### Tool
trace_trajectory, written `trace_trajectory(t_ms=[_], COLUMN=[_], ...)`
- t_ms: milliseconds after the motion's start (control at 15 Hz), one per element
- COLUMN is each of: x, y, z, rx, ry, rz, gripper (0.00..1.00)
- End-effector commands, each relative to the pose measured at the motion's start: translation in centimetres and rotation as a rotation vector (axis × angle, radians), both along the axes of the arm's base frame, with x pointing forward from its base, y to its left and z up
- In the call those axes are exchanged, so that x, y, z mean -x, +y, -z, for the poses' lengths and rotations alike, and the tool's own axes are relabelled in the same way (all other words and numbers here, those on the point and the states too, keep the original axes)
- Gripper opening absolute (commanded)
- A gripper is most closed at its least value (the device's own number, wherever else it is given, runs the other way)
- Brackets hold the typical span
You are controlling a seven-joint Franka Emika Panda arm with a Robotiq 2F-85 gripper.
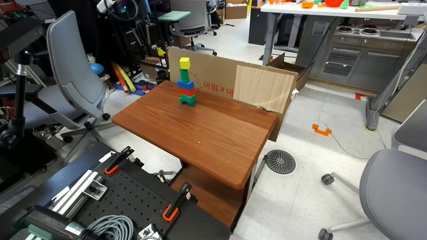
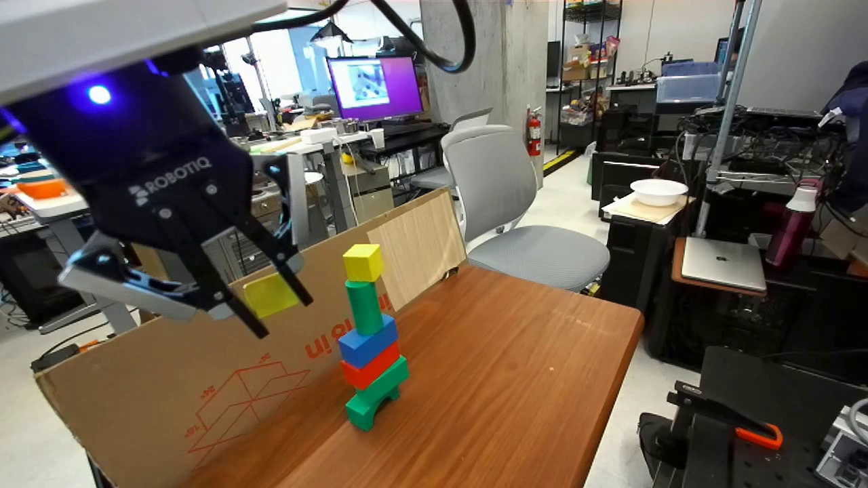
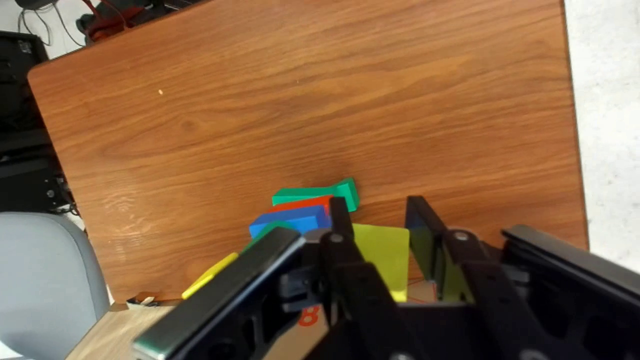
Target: Pick up the topmost block and put it on the table
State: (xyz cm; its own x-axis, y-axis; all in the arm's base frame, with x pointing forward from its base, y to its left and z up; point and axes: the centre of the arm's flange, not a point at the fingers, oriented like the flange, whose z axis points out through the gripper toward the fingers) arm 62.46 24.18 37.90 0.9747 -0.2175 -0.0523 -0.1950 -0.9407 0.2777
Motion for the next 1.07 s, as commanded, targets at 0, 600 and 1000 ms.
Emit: trace_trajectory(t_ms=[0,600,1000], x=[0.4,-2.2,-3.0], y=[1.2,1.6,2.4], z=[2.6,11.8,16.0], rx=[0.006,0.017,0.02], ry=[0.023,0.165,0.217], rz=[-0.067,-0.144,-0.167], gripper=[0.08,0.08,0.08])
